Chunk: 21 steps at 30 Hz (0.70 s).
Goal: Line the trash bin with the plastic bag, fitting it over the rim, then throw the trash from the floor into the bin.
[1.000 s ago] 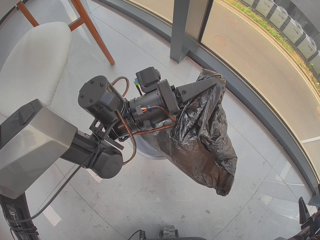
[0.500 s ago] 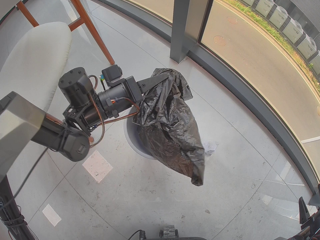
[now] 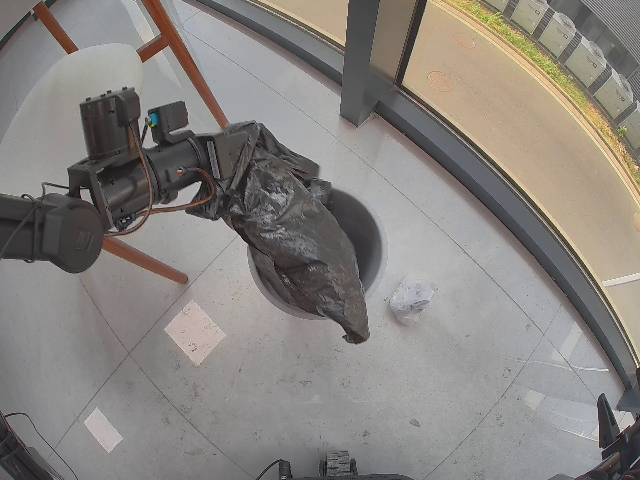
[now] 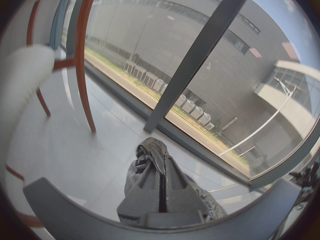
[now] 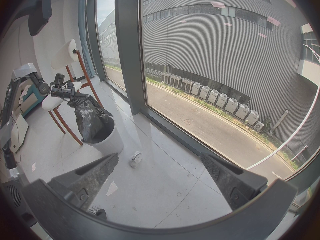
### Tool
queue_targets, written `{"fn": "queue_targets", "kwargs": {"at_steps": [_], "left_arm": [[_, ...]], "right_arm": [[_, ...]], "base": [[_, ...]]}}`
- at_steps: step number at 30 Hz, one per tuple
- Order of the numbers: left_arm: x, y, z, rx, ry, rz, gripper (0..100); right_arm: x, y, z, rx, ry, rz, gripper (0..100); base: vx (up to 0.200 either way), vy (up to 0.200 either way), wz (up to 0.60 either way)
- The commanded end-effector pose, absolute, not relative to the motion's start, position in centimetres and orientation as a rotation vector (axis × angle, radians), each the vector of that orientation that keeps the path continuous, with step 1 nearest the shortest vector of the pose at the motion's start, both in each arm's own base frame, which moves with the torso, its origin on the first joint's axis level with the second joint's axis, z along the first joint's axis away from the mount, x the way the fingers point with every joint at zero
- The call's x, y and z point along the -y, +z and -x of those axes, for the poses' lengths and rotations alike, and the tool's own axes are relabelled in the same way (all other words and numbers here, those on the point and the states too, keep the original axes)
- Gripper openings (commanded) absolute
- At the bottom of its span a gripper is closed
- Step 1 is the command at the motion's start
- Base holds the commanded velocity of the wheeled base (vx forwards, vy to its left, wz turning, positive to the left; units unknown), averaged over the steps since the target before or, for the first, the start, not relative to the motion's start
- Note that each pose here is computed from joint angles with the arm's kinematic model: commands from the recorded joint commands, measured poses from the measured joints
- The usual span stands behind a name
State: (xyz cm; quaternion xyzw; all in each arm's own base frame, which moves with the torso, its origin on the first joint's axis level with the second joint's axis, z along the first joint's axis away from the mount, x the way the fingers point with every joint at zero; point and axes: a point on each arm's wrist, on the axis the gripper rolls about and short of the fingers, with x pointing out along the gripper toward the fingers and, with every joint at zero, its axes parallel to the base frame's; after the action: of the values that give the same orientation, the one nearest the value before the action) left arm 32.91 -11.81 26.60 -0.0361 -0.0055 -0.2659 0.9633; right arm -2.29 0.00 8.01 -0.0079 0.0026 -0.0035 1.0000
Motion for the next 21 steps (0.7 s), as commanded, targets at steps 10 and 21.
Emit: {"fn": "queue_targets", "kwargs": {"at_steps": [10, 21], "left_arm": [[10.4, 25.4, -28.9, -0.007, -0.474, -0.101, 0], [15.1, 29.2, -28.5, 0.051, -0.310, -0.070, 0]], "right_arm": [[0.0, 7.6, 2.3, -0.003, -0.025, 0.023, 100], [0.0, 7.6, 2.3, 0.004, -0.020, 0.044, 100]], "base": [[0.000, 0.000, 0.00], [0.000, 0.000, 0.00]]}}
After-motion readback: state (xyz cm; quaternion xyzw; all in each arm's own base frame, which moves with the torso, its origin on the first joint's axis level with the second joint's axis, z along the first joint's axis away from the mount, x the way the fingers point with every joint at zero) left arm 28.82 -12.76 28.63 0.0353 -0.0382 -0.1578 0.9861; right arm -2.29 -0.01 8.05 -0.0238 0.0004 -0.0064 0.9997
